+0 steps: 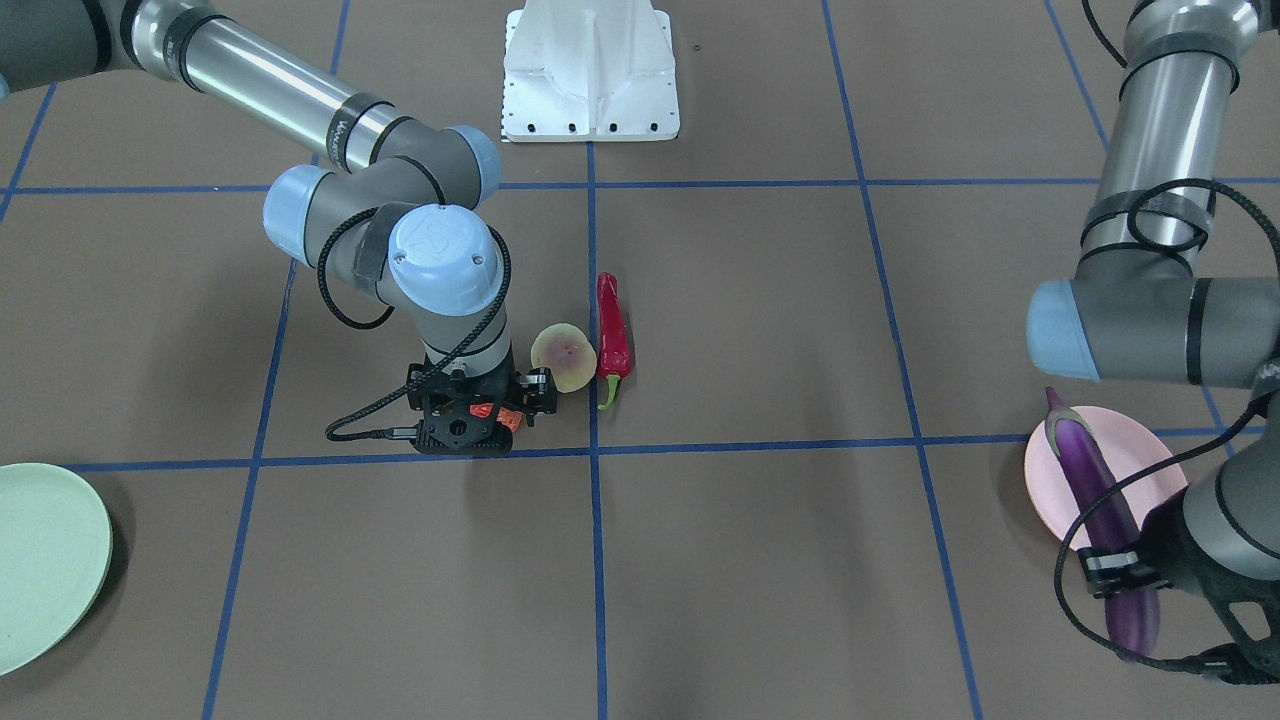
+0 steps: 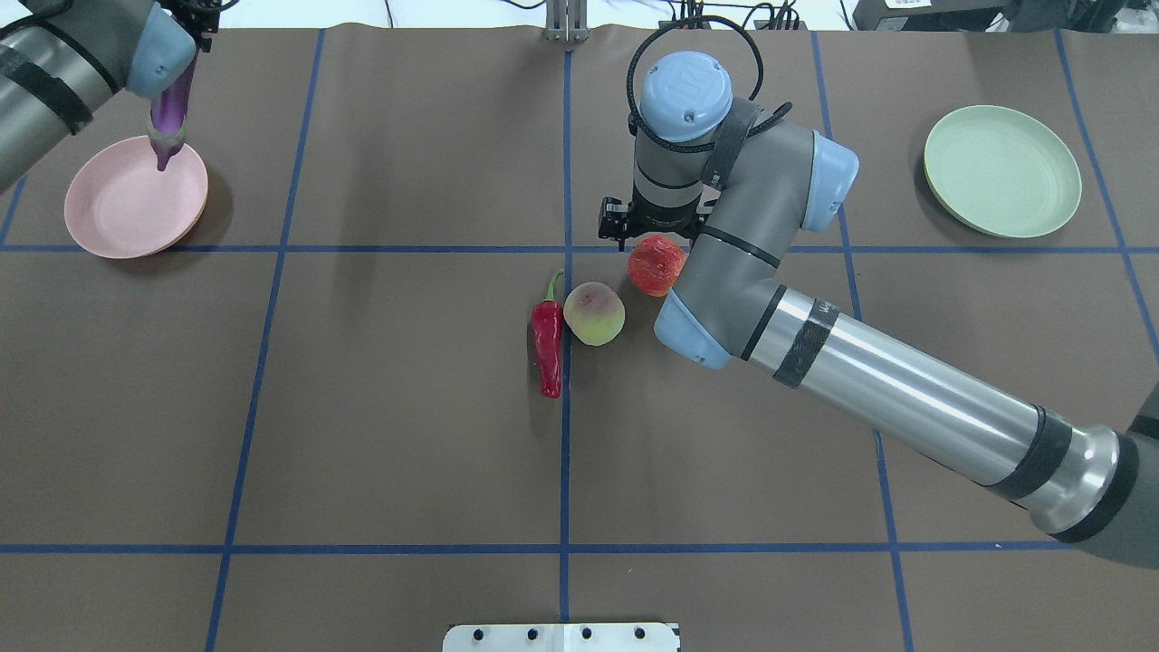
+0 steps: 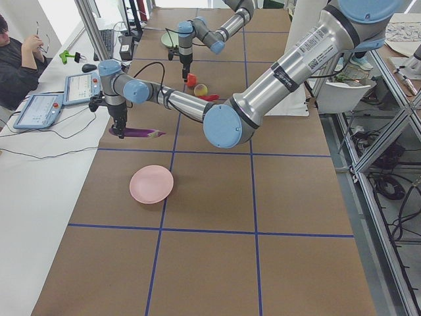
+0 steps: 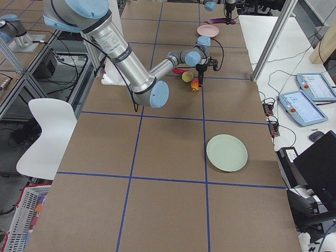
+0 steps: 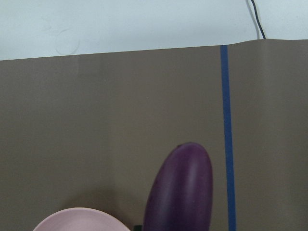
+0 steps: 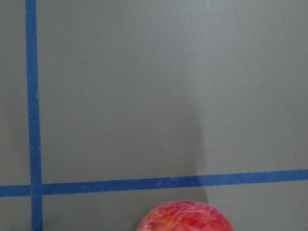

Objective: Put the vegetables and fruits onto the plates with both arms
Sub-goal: 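Carry the eggplant toward the pink plate while the right gripper descends on the red fruit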

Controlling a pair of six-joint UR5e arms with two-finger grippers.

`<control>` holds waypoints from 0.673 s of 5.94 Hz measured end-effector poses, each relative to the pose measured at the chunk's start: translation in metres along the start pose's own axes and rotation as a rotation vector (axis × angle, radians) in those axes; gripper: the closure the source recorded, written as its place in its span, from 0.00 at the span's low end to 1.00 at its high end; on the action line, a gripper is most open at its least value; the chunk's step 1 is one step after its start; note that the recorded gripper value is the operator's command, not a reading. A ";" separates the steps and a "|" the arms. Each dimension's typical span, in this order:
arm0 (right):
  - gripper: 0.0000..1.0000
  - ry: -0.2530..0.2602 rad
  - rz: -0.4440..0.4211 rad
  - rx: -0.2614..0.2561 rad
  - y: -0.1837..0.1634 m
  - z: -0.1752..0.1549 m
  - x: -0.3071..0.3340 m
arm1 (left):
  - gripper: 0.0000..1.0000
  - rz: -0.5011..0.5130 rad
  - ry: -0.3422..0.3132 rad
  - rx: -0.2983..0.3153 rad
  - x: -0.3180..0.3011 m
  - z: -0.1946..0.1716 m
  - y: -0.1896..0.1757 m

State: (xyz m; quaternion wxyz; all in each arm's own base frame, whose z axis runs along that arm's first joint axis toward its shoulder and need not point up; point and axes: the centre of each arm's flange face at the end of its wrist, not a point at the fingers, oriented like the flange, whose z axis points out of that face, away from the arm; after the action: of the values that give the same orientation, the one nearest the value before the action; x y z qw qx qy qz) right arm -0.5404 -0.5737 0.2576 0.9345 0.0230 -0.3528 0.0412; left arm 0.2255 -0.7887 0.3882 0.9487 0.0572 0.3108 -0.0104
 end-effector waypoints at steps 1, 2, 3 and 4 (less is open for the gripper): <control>0.00 0.012 0.003 0.002 -0.001 0.005 0.002 | 1.00 0.011 -0.005 -0.005 -0.008 0.005 0.001; 0.00 0.020 0.005 0.003 -0.002 0.008 0.004 | 1.00 0.016 -0.007 -0.006 -0.012 0.006 0.002; 0.00 0.024 0.005 0.000 -0.001 0.011 0.004 | 1.00 0.016 -0.008 -0.007 -0.014 0.006 0.001; 0.00 0.030 0.004 -0.006 0.001 0.015 0.005 | 1.00 0.014 -0.008 -0.006 -0.016 0.005 0.001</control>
State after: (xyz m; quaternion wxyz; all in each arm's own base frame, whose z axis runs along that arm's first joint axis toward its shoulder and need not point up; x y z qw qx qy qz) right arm -0.5471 -0.5732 0.2723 0.9396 0.0187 -0.3391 0.0425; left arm 0.2156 -0.7886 0.4023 0.9502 0.0564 0.3064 -0.0032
